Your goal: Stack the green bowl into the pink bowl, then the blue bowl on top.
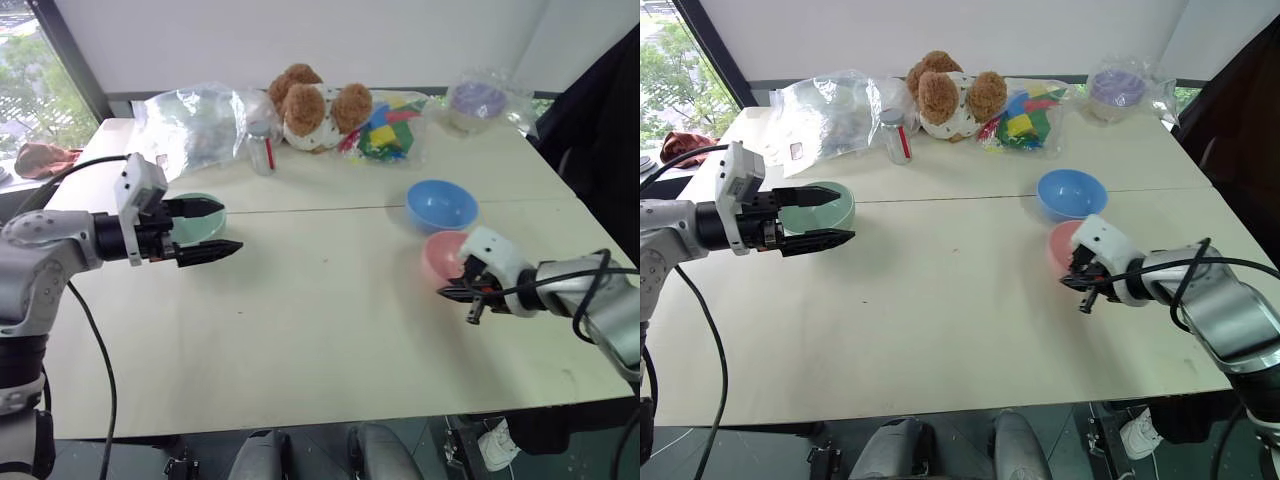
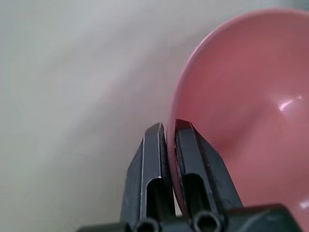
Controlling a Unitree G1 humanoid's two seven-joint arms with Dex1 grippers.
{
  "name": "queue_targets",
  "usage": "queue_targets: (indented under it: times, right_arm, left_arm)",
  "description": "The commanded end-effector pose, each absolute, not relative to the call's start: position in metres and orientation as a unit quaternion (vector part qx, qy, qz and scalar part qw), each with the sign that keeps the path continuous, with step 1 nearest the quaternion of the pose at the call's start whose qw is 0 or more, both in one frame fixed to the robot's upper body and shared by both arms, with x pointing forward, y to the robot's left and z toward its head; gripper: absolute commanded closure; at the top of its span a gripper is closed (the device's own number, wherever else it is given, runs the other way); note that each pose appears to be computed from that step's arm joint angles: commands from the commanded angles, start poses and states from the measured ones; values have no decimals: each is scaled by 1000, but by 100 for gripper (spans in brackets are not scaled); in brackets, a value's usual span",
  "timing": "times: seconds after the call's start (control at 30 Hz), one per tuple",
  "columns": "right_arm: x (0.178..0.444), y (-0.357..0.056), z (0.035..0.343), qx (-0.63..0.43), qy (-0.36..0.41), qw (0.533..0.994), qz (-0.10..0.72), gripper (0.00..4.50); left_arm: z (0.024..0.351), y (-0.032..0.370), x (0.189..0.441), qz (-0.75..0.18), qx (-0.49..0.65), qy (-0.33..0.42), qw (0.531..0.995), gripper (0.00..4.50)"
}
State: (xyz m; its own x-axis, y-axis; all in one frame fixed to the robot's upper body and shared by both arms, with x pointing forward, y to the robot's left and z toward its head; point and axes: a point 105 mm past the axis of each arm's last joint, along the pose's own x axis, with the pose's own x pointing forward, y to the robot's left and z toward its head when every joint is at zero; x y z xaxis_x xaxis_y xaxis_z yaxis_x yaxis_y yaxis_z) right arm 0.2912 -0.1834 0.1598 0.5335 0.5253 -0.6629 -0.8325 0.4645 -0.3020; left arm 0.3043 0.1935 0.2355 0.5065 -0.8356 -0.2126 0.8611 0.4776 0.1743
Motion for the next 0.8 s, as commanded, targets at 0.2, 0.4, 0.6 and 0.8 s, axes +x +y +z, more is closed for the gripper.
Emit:
queue_targets:
  times: [0.2,0.4,0.6,0.8]
  right_arm:
    - [296,-82,180,-370,128,717,576,445]
    - [305,-49,159,-431,104,644,623,445]
    - [313,-39,151,-468,90,604,638,374]
    - [310,-35,166,-452,75,605,652,75]
  left_arm:
    - [250,200,301,-476,152,28,866,0]
    - [253,201,294,-466,151,26,871,0]
    - [250,205,286,-451,145,31,880,0]
    - [247,204,283,-447,141,34,882,0]
